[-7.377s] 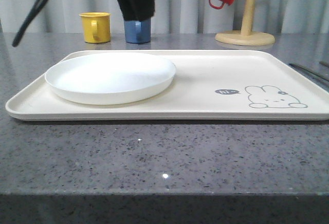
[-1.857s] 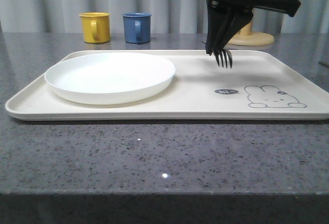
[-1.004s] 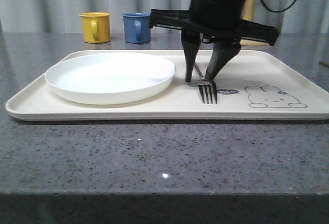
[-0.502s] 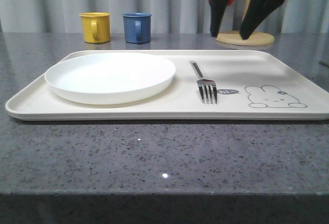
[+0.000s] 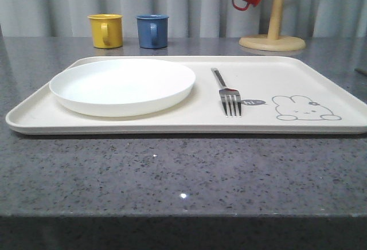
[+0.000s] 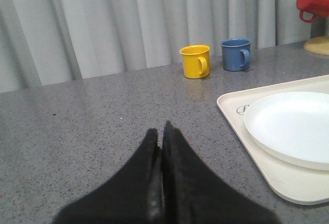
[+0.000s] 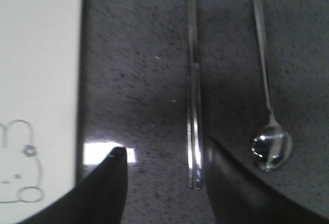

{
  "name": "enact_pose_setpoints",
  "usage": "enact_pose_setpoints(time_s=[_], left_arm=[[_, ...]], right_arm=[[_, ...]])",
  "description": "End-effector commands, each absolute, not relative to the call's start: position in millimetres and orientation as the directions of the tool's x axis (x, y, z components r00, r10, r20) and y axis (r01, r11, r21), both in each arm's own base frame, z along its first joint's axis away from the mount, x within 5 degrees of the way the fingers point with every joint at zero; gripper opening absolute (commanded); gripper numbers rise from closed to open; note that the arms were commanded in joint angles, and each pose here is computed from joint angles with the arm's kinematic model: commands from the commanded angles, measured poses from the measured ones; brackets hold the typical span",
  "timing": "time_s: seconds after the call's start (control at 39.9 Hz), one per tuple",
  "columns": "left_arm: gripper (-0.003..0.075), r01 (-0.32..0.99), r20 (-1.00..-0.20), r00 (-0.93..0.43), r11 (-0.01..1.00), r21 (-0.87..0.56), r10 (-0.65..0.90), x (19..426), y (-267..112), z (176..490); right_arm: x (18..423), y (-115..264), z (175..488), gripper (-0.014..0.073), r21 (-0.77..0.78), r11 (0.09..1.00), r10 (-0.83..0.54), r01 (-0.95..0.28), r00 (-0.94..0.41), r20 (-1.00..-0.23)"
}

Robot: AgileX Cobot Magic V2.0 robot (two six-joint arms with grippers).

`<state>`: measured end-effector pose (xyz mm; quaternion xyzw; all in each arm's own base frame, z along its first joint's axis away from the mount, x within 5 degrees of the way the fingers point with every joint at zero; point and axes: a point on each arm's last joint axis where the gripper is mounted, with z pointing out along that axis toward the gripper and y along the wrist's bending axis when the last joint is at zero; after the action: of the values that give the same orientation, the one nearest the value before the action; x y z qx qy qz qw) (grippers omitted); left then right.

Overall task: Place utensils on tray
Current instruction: 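Move the right gripper back toward the chopsticks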

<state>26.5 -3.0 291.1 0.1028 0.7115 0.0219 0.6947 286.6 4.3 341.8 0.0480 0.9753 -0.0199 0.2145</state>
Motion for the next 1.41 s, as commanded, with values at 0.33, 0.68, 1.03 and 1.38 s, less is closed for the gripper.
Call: enact_pose_setpoints(time_s=[0.33,0.68,1.03,1.38], left_arm=[[-0.0018,0.103,-0.986,0.078,0.982,0.156,0.148,25.6,-3.2,305.9],[-0.0018,0.103,-0.986,0.078,0.982,0.156,0.148,25.6,-3.2,305.9],[-0.0018,0.103,-0.986,0.078,0.982,0.156,0.148,25.6,-3.2,305.9],[-0.0018,0.103,-0.986,0.078,0.982,0.156,0.148,25.6,-3.2,305.9]], right_arm=[[301.7,-33.6,292.6,0.0382,0.066,0.993,0.112,0.094,-0.913,-0.392],[317.5,-35.4,263.5,0.0342,0.068,0.993,0.116,0.099,-0.941,-0.317],[313.4,-34.8,273.1,0.0076,0.074,0.991,0.133,0.115,-0.93,-0.343],[276.0,-15.0,332.5,0.0076,0.128,0.98,0.196,0.154,-0.87,-0.453]])
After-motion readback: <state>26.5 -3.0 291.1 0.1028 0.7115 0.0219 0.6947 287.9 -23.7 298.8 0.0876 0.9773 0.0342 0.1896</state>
